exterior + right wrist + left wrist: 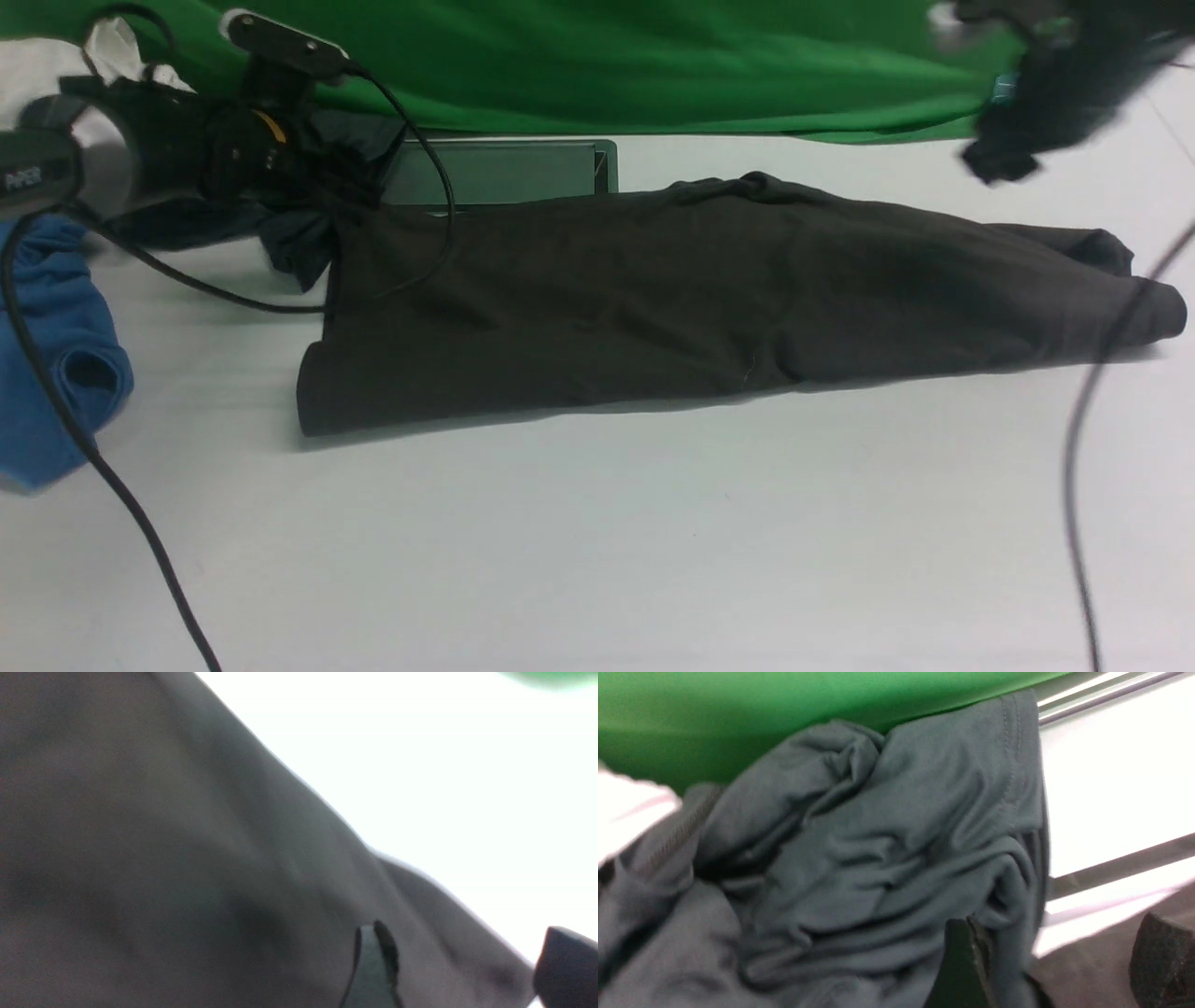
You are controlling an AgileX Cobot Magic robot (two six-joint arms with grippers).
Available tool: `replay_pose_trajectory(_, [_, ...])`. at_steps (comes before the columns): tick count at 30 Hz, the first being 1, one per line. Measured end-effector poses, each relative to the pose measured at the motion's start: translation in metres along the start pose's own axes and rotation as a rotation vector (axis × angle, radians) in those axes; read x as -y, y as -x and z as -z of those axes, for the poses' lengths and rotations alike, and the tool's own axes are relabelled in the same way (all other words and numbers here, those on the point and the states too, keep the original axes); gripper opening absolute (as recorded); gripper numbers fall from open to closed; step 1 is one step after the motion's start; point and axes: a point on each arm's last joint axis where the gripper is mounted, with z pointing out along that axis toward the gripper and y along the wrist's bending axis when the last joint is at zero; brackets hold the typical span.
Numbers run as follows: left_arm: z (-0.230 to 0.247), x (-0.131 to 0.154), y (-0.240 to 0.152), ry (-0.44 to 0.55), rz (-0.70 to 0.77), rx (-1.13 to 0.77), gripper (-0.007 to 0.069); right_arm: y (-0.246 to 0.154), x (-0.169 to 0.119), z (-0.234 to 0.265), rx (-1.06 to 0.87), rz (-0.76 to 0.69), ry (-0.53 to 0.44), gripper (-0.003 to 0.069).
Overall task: Fold a long-sleeved shirt on a white desktop.
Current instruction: 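Pull the folded dark garment lengthwise by its ends to straighten it flat on the table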
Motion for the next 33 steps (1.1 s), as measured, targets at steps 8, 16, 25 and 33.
replay_pose_trajectory(8, [0.061,0.035,0.025,-0.195,-0.065,-0.117,0.0079,-0.036,0.048,-0.038,-0.033,-0.191,0.14,0.0477])
replay_pose_trajectory(16, [0.072,0.101,0.021,-0.477,-0.235,-0.214,0.0016,-0.044,0.047,-0.073,-0.056,-0.147,0.158,0.0479])
replay_pose_trajectory(25, [0.045,0.107,0.004,-0.462,-0.292,-0.262,0.0017,-0.048,0.046,-0.086,-0.072,-0.146,0.166,0.0382])
replay_pose_trajectory(33, [0.026,0.105,-0.01,-0.455,-0.299,-0.307,0.0017,-0.049,0.043,-0.075,-0.112,-0.141,0.2,0.0078])
